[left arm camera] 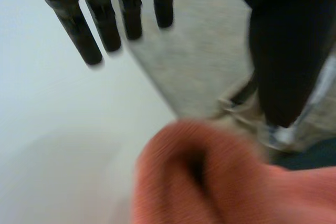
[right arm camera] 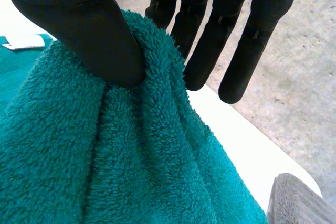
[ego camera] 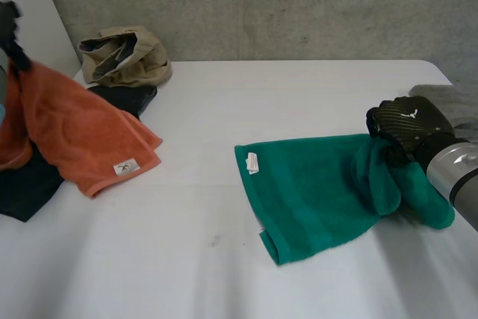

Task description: Fold the laundry.

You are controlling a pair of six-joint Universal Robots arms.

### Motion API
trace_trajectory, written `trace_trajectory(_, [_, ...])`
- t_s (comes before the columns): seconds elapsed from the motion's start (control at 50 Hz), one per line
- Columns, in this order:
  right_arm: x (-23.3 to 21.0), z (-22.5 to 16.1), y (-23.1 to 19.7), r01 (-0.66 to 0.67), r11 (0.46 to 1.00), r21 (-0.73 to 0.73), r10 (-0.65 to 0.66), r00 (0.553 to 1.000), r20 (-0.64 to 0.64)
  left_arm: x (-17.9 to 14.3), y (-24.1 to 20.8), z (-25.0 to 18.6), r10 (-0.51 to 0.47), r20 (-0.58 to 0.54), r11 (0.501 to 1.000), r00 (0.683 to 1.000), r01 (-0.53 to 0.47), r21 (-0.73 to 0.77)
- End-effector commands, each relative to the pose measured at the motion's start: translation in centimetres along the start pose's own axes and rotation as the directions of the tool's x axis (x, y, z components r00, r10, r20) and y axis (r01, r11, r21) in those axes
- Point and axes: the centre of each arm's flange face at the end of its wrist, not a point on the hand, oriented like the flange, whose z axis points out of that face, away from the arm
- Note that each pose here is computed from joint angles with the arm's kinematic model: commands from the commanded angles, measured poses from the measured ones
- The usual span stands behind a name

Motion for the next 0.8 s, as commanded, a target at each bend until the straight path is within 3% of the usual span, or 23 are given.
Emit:
trace_trajectory(0.02, [-0.7, -0.4, -0.9, 0.009, 1.0, 0.023, -0.009, 1.0, 0.024, 2.5, 1.1, -3.7, -0.014, -0.153, 0.997, 0.988, 0.001, -0.083])
trace_trajectory(0.12, [-1.6, -1.2, -2.1, 0.018, 0.999, 0.049, -0.021, 0.998, 0.056, 4.7, 0.4, -8.0, -0.074, -0.252, 0.992, 0.965, 0.046, -0.116])
trace_trajectory(0.18, [-2.2, -2.1, -3.5, 0.027, 0.996, 0.082, -0.034, 0.996, 0.084, 8.0, 0.1, -11.6, -0.124, -0.39, 0.987, 0.912, 0.074, -0.139])
trace_trajectory(0.2, [-2.5, -2.6, -4.6, 0.033, 0.993, 0.109, -0.044, 0.994, 0.097, 9.9, 0.1, -13.6, -0.142, -0.469, 0.985, 0.872, 0.08, -0.151])
trace_trajectory(0.26, [-2.8, -3.5, -6.6, 0.038, 0.986, 0.163, -0.056, 0.992, 0.11, 12.8, 0.1, -16.7, -0.167, -0.575, 0.982, 0.801, 0.08, -0.173])
trace_trajectory(0.28, [-3.0, -4.1, -7.9, 0.043, 0.979, 0.201, -0.067, 0.991, 0.116, 14.4, -0.2, -18.6, -0.177, -0.628, 0.98, 0.758, 0.079, -0.18])
trace_trajectory(0.36, [-3.7, -6.2, -11.0, 0.034, 0.957, 0.289, -0.077, 0.987, 0.141, 17.9, -0.5, -22.7, -0.2, -0.713, 0.976, 0.672, 0.072, -0.206])
trace_trajectory(0.44, [-4.6, -8.5, -13.0, -0.001, 0.939, 0.345, -0.07, 0.978, 0.194, 20.6, -0.5, -24.4, -0.22, -0.746, 0.973, 0.628, 0.082, -0.218])
trace_trajectory(0.56, [-4.8, -11.5, -15.3, -0.037, 0.903, 0.427, -0.071, 0.97, 0.233, 23.9, -0.3, -24.5, -0.232, -0.762, 0.972, 0.604, 0.113, -0.206])
trace_trajectory(0.74, [-2.6, -12.3, -16.8, -0.132, 0.869, 0.477, 0.024, 0.974, 0.225, 27.4, 1.5, -28.2, -0.304, -0.823, 0.942, 0.48, 0.022, -0.335])
trace_trajectory(0.8, [-1.4, -10.5, -15.7, -0.124, 0.887, 0.444, 0.041, 0.98, 0.192, 27.0, 1.2, -28.1, -0.309, -0.815, 0.938, 0.491, 0.016, -0.346])
